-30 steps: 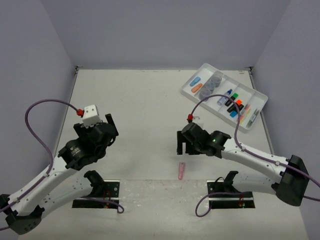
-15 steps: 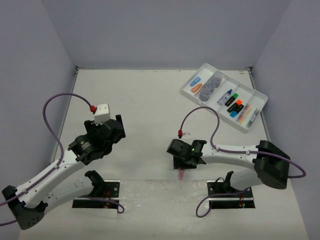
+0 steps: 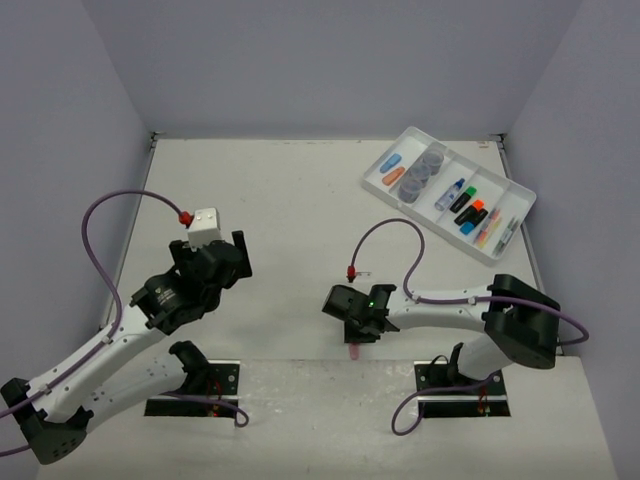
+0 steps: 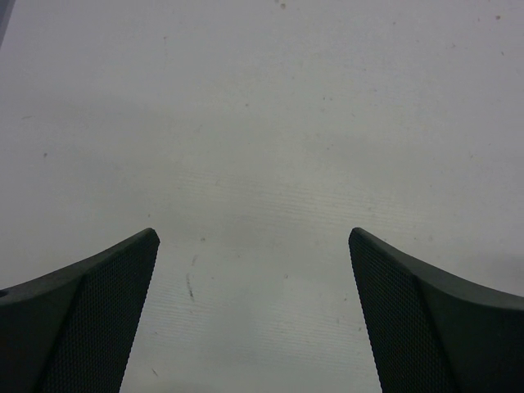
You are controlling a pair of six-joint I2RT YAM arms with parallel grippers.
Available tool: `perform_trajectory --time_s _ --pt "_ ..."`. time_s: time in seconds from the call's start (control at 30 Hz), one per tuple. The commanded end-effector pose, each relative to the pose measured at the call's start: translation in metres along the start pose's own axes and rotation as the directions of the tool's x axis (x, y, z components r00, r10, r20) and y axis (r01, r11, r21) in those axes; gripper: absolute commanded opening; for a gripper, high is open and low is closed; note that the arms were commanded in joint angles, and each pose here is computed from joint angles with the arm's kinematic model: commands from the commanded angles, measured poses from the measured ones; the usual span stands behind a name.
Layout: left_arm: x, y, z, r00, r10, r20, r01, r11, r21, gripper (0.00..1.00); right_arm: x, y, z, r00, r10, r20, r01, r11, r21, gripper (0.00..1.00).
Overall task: Sort the stationery into containers
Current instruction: Pick up the stationery from the corner of the board, then place the stationery in the storage box.
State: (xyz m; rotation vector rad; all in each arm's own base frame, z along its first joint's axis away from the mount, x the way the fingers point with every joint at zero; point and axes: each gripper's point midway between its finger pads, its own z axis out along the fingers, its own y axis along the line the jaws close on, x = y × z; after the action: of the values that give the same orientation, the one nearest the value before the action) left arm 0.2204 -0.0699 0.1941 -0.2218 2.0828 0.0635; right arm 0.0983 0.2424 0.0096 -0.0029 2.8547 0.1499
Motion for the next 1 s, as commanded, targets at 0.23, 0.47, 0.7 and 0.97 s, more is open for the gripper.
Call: perform_trajectory --time_s 0.23,0.47,0.7,0.97 --pt "-0.021 0.008 -0.012 0.992 -0.082 0.091 0.080 0.996 0.025 1.00 -0.147 -0.002 -0.039 0.969 0.040 0.243 -0.024 0.997 -0.071 0.00" --pt "-0.024 0.007 -0.013 0.990 -0.092 0.109 0.088 0.995 0.047 1.00 -0.324 -0.041 -0.055 0.898 0.209 0.387 -0.155 0.974 -0.166 0.00" --pt "-0.019 0.004 -0.008 0.995 -0.054 0.084 0.052 0.998 0.029 1.00 -0.456 -0.081 -0.042 0.830 0.331 0.449 -0.284 0.943 -0.171 0.00" --pt "-0.016 0.000 -0.005 0.997 -0.034 0.076 0.032 0.999 0.035 1.00 -0.526 -0.114 -0.006 0.775 0.424 0.468 -0.360 0.906 -0.225 0.05"
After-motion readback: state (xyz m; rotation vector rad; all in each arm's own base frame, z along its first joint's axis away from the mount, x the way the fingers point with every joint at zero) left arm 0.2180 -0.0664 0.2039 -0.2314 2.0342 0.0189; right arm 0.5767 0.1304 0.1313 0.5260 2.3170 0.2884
